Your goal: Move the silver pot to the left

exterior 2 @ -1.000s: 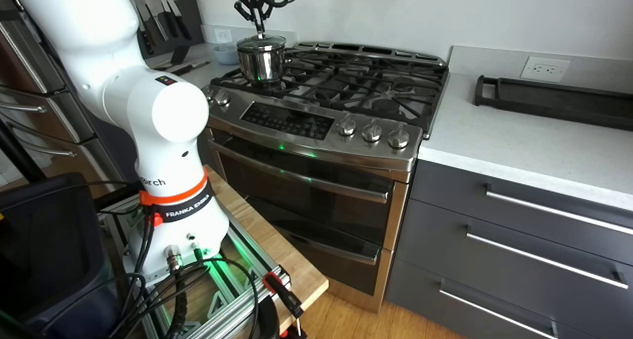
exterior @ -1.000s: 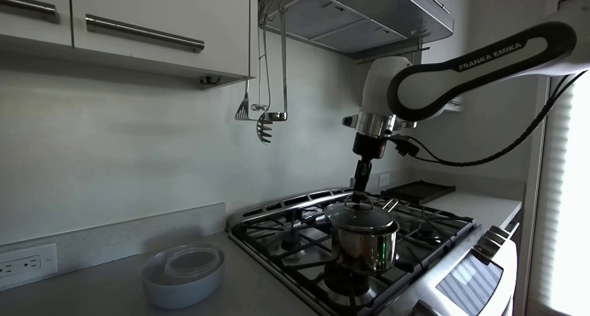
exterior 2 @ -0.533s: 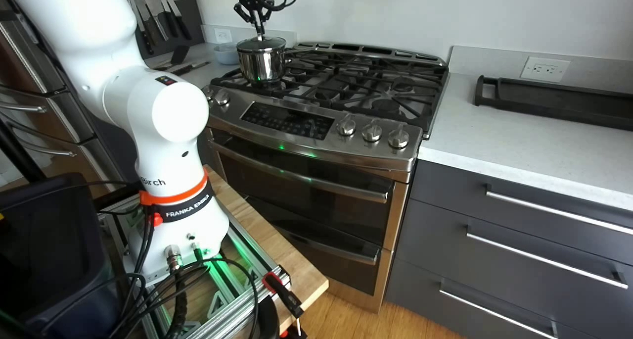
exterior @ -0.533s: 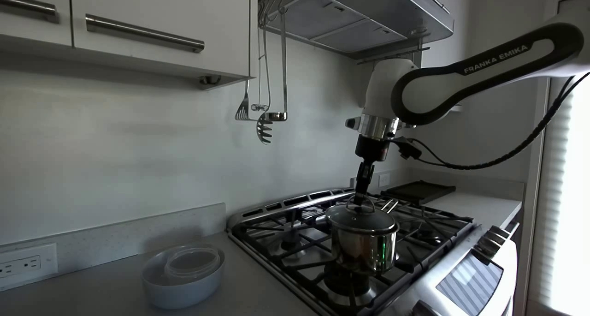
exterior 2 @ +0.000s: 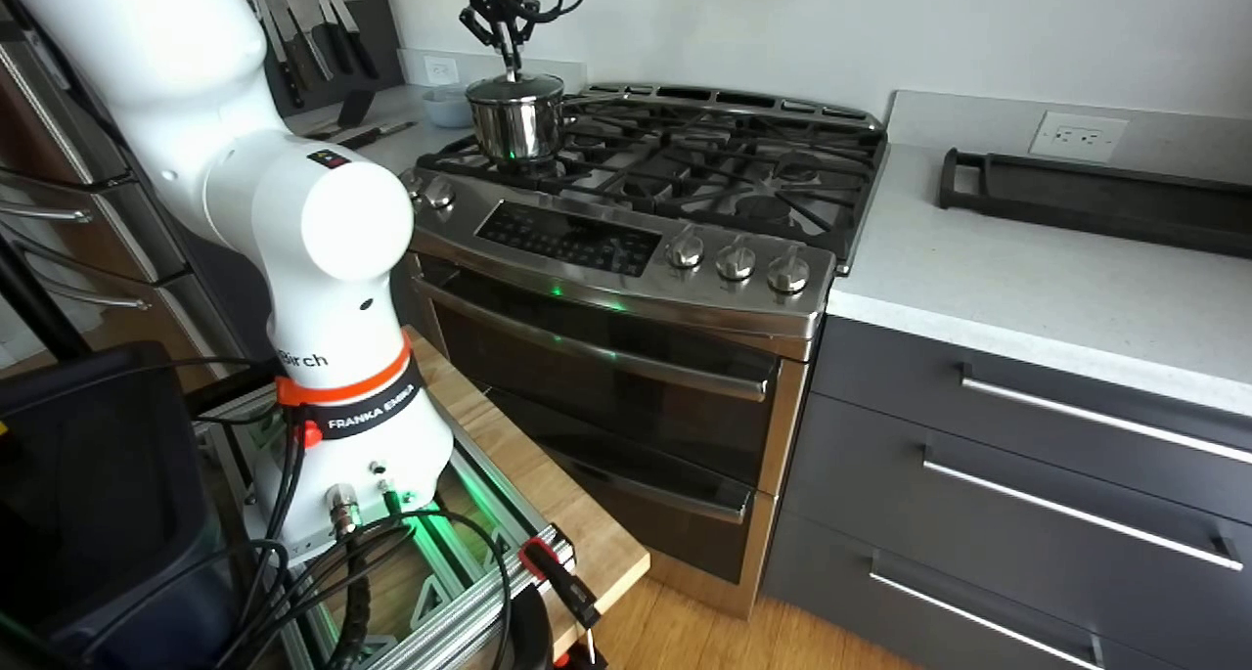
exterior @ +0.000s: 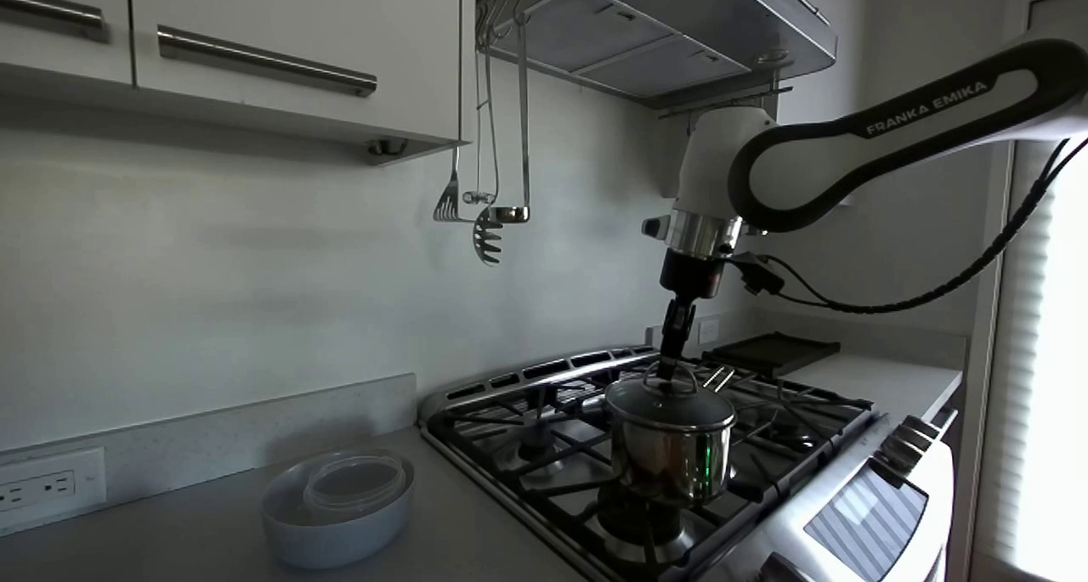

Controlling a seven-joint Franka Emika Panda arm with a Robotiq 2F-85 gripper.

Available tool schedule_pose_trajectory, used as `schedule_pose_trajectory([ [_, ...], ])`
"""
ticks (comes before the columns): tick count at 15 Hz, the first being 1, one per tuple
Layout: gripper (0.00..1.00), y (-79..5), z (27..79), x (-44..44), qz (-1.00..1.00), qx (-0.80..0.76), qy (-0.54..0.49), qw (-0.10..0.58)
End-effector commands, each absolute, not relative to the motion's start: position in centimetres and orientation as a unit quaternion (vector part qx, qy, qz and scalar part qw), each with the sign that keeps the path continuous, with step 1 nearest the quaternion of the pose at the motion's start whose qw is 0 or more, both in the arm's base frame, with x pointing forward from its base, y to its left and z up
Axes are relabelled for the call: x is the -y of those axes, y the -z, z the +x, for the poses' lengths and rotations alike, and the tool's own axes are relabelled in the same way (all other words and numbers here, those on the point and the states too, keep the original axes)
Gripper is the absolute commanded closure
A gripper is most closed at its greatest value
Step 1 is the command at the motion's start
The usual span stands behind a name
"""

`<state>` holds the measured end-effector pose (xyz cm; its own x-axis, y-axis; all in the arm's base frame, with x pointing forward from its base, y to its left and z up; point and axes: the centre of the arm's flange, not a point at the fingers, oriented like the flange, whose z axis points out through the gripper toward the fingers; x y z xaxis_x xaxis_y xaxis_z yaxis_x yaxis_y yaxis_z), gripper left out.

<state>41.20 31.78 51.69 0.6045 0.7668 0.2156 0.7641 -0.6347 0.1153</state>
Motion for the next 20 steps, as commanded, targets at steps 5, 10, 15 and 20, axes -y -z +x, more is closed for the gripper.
schedule_pose_trajectory([
  [5,0.96,-51.5,39.6,-31.6,0.894,-0.432,-0.118,0.006],
  [10,0.46,-52.3,39.8,-31.7,0.895,-0.429,-0.125,0.012],
  [15,0.08,-56.9,40.3,-31.3,0.885,-0.441,-0.147,0.011],
  [20,0.00,-62.5,40.7,-30.5,0.885,-0.444,-0.140,0.017],
])
